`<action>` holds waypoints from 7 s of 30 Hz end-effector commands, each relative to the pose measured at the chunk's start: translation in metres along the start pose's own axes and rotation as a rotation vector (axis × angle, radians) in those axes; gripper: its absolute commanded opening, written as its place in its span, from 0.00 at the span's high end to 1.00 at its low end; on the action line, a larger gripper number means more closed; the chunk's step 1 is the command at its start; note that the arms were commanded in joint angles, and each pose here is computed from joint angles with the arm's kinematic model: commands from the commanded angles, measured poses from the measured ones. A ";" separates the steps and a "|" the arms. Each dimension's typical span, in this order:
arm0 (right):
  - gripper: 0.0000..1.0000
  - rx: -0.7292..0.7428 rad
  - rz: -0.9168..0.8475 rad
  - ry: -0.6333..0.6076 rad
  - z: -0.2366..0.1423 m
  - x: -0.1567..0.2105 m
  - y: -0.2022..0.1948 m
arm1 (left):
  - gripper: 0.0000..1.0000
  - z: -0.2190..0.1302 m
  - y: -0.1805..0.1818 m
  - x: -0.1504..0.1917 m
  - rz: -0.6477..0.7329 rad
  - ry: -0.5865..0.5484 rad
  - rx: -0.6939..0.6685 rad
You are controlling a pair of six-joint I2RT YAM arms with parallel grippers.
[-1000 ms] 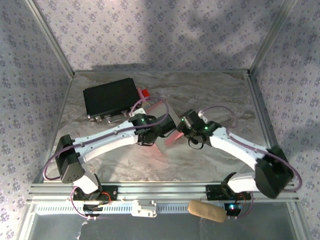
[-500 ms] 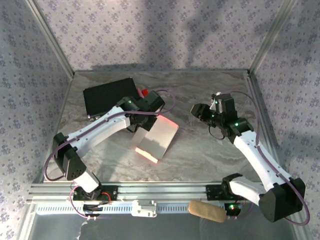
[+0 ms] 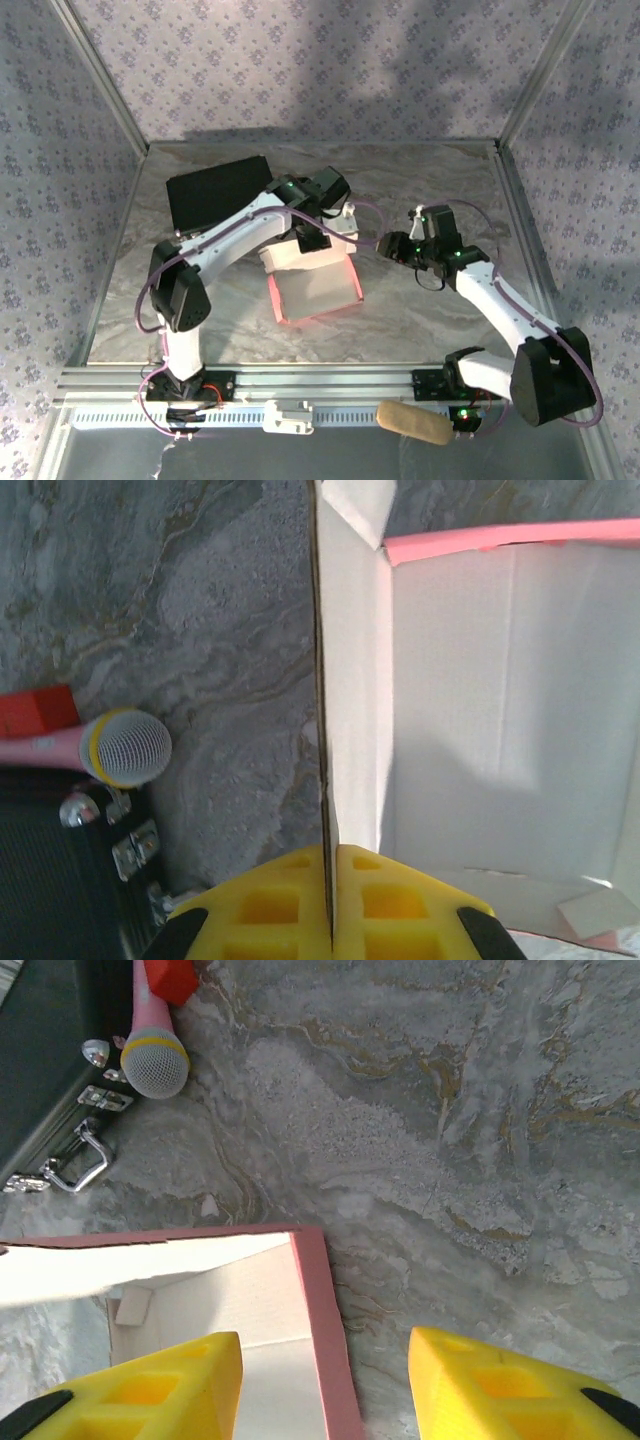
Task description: Fold the paper box
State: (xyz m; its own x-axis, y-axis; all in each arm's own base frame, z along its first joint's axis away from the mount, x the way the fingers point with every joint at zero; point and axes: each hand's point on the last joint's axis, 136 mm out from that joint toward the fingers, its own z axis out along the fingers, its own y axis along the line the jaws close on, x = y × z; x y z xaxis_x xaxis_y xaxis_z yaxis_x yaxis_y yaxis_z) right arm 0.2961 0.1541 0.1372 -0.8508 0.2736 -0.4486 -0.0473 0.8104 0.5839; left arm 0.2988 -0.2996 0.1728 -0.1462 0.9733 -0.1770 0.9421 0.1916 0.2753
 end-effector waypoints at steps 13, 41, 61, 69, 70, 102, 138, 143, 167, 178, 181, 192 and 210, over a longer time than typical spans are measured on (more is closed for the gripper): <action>0.57 0.162 -0.015 0.017 0.033 0.050 -0.007 | 0.54 -0.118 0.042 -0.047 -0.417 -0.361 -0.375; 0.84 0.485 -0.162 0.131 0.084 0.096 -0.018 | 0.64 0.063 -0.094 0.132 -1.520 -0.553 0.244; 0.99 0.491 -0.183 0.138 0.085 0.096 -0.018 | 0.67 0.054 -0.071 0.139 -1.537 -0.640 0.169; 1.00 0.495 -0.186 0.148 0.087 0.097 -0.020 | 0.75 0.069 -0.054 0.151 -1.588 -0.606 0.227; 1.00 0.492 -0.185 0.147 0.087 0.097 -0.018 | 0.76 0.071 -0.053 0.145 -1.579 -0.623 0.257; 1.00 0.477 -0.181 0.153 0.087 0.093 -0.016 | 0.52 0.082 -0.053 0.158 -1.681 -0.638 0.255; 1.00 0.462 -0.181 0.170 0.090 0.098 -0.015 | 0.56 0.078 -0.053 0.108 -1.643 -0.770 0.348; 1.00 0.467 -0.182 0.172 0.091 0.098 -0.015 | 0.52 0.065 -0.050 0.105 -1.617 -0.807 0.315; 1.00 0.381 -0.150 0.201 0.094 0.094 -0.027 | 0.78 0.076 -0.050 0.174 -1.838 -0.703 0.229; 1.00 0.033 -0.048 0.203 0.047 0.061 0.004 | 0.56 0.031 -0.024 0.136 -1.745 -0.898 0.350; 1.00 0.037 -0.045 0.201 0.042 0.058 0.001 | 0.56 0.010 -0.017 0.125 -1.723 -0.945 0.388; 1.00 0.024 -0.036 0.206 0.044 0.056 0.004 | 0.58 -0.013 -0.012 0.111 -1.735 -0.999 0.494; 1.00 0.034 -0.053 0.221 0.054 0.060 0.010 | 0.63 -0.022 -0.027 0.095 -1.687 -1.036 0.513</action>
State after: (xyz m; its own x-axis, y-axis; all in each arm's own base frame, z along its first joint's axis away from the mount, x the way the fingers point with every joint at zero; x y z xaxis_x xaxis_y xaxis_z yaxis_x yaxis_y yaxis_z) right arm 0.2674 0.2001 0.0714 -0.9458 0.1232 -0.3004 -0.0596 0.8436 0.5337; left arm 0.2491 -0.2071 0.1603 -0.7800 -0.5388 -0.3181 0.0718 0.4280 -0.9009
